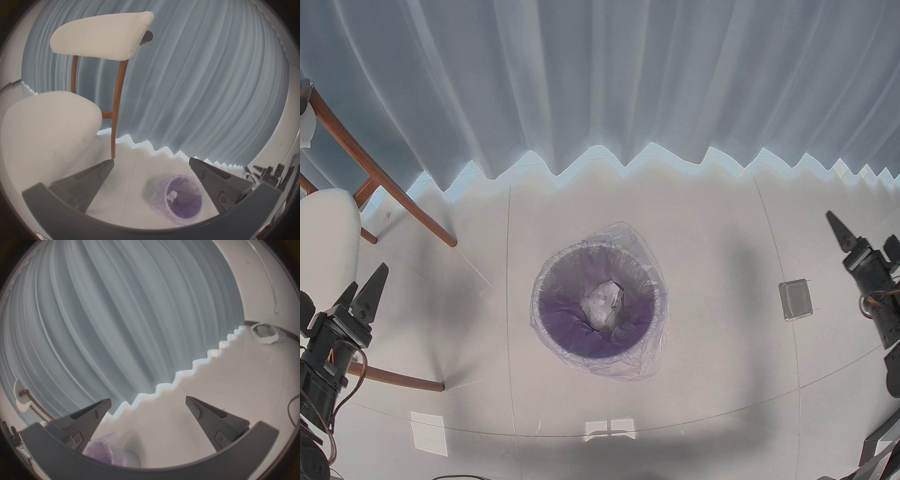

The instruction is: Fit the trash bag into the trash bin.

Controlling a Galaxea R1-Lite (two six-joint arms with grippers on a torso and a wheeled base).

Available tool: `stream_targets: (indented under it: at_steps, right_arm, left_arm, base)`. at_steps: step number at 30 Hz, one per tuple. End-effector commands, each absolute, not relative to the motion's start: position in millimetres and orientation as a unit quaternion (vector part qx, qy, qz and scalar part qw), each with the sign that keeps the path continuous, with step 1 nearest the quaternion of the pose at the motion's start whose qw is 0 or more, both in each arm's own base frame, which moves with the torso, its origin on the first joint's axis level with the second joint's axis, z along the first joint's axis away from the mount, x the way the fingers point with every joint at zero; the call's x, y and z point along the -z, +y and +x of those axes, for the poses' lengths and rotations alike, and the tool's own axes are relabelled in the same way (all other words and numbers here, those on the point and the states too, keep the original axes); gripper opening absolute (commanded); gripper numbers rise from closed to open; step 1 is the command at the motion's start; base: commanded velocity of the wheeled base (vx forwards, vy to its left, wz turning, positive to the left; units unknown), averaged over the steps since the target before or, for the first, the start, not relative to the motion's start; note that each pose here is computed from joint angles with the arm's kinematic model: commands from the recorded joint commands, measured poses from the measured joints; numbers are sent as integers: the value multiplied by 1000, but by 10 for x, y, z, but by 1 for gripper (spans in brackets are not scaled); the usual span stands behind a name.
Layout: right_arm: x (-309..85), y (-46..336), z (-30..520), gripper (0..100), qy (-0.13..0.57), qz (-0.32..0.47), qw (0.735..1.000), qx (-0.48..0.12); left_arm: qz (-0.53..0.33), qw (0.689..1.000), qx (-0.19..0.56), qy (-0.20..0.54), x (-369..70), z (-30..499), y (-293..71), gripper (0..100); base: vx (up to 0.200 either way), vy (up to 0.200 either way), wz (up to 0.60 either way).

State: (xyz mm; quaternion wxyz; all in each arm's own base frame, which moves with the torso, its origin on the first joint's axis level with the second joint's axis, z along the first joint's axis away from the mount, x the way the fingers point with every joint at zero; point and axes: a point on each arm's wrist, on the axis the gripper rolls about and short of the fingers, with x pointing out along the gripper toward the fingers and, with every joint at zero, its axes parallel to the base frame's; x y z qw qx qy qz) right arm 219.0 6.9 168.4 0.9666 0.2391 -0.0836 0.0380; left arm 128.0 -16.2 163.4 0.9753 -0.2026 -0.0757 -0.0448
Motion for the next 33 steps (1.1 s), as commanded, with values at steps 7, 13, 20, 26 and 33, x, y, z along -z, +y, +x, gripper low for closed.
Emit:
stream_targets:
  at_steps: [7,13,20,26,33]
  right_arm:
    - [-1802,2,300,100,-96,88,988,-83]
    - [-1552,78,285,100,-8,9,968,-251]
    - [-1176,180,177,100,-24,-100,887,-451]
    - [-859,163,-239,100,-49,-111,867,-484]
    - [-831,37,-231,100,-37,-20,996,-80]
  left_arm:
    - [-88,994,23,-60,-1421,274,-6,100]
    - [-77,996,33,-28,-1176,30,-20,100]
    - [-21,995,93,-23,-839,-213,-51,100]
    - [-12,995,101,-18,-806,-238,-45,100]
    - [-23,998,53,-22,-806,-232,-23,100]
  base:
    - [0,0,0]
    - [0,0,0]
    - [0,0,0]
    - [0,0,0]
    - [0,0,0]
